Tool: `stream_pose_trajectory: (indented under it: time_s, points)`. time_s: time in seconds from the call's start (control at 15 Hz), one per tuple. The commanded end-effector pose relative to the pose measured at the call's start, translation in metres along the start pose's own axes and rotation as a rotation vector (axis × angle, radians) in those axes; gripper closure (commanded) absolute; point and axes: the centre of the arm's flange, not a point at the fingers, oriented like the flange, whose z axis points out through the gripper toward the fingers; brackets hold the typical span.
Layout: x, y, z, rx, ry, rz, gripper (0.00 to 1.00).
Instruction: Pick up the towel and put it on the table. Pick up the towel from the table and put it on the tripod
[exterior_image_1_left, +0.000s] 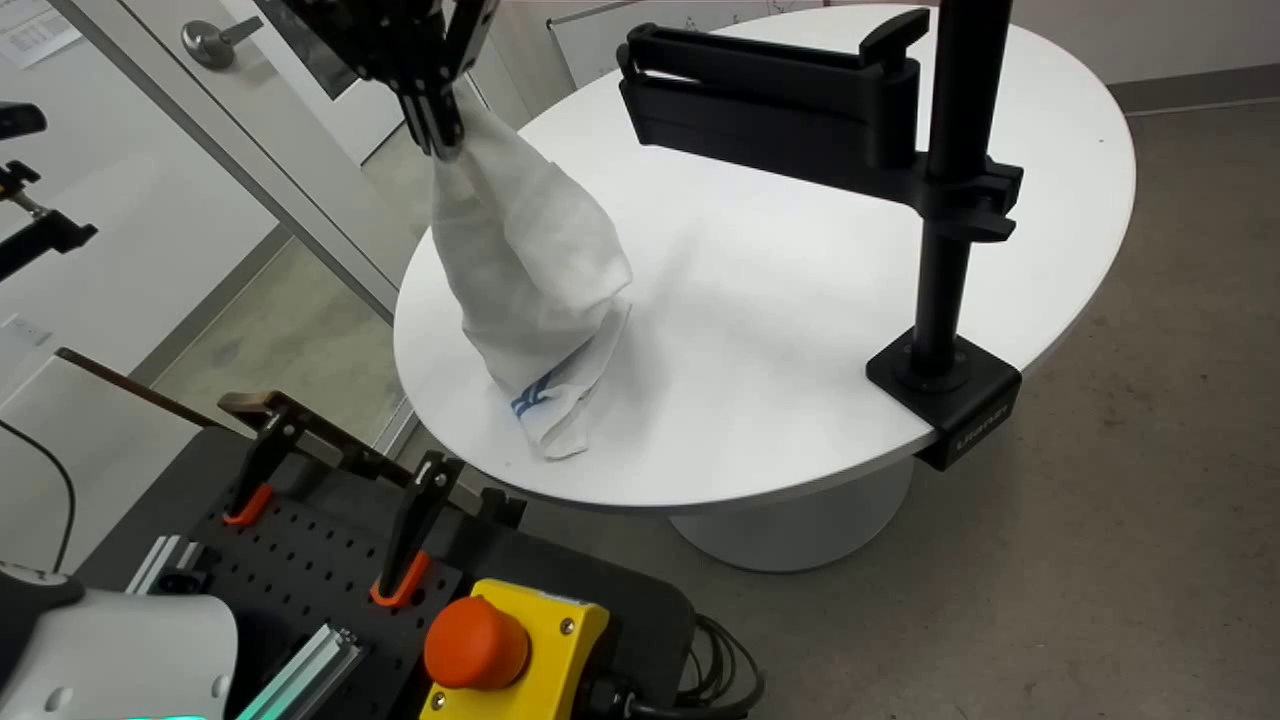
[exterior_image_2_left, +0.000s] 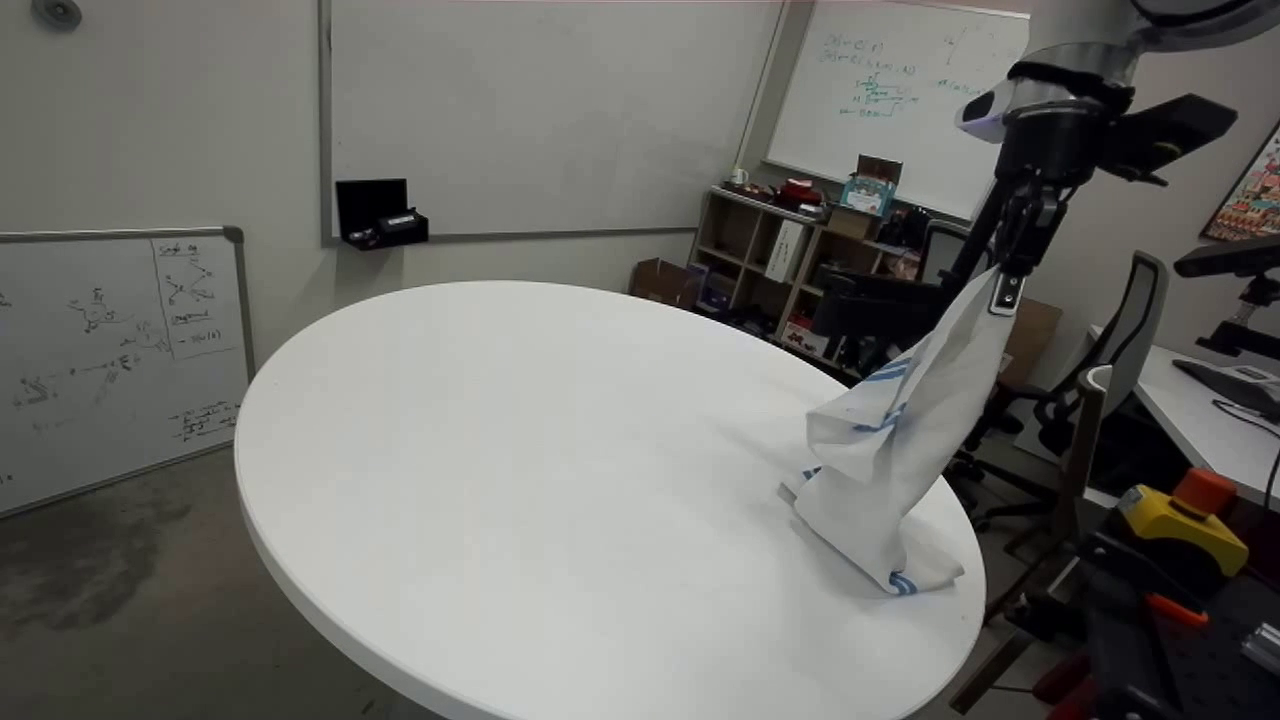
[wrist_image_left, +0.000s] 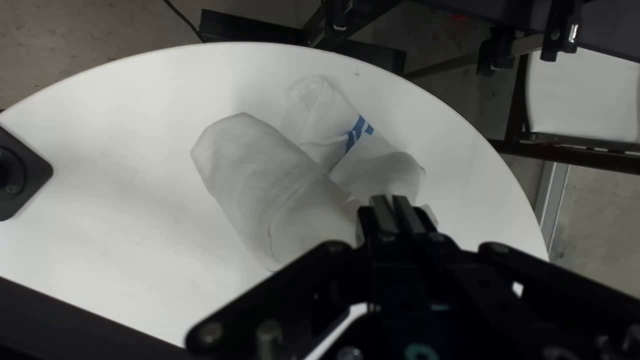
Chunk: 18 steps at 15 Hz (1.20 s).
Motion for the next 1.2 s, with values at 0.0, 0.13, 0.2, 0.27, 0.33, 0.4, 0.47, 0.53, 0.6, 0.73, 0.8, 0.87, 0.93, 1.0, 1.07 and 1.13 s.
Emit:
stream_pose_trajectory:
  time_s: [0.0, 0.13, 0.2, 0.27, 0.33, 0.4, 0.47, 0.53, 0.6, 0.73, 0.8, 0.87, 0.93, 1.0, 1.07, 1.13]
  points:
    - [-0.013, 0.002, -0.045, 0.052, 0.065, -0.002, 0.99]
    - [-0.018, 0.007, -0.070, 0.074, 0.120, 0.014, 0.99]
    - [-0.020, 0.011, -0.084, 0.083, 0.150, 0.022, 0.99]
    - [-0.023, 0.015, -0.096, 0.094, 0.184, 0.032, 0.99]
    - [-0.026, 0.018, -0.108, 0.104, 0.216, 0.047, 0.99]
    - [-0.026, 0.023, -0.121, 0.112, 0.251, 0.063, 0.99]
    - [-0.027, 0.027, -0.132, 0.117, 0.288, 0.080, 0.99]
    - [-0.026, 0.032, -0.143, 0.119, 0.328, 0.098, 0.99]
    - [-0.027, 0.037, -0.154, 0.126, 0.364, 0.115, 0.99]
    - [-0.026, 0.047, -0.174, 0.137, 0.427, 0.149, 0.99]
    - [-0.023, 0.053, -0.182, 0.140, 0.454, 0.167, 0.99]
    - [-0.020, 0.058, -0.188, 0.143, 0.474, 0.185, 0.99]
    - [-0.015, 0.065, -0.193, 0.143, 0.492, 0.209, 0.99]
    - [-0.011, 0.070, -0.197, 0.139, 0.511, 0.232, 0.99]
    - [-0.006, 0.076, -0.200, 0.138, 0.521, 0.254, 0.99]
    - [0.001, 0.084, -0.201, 0.133, 0.531, 0.282, 0.99]
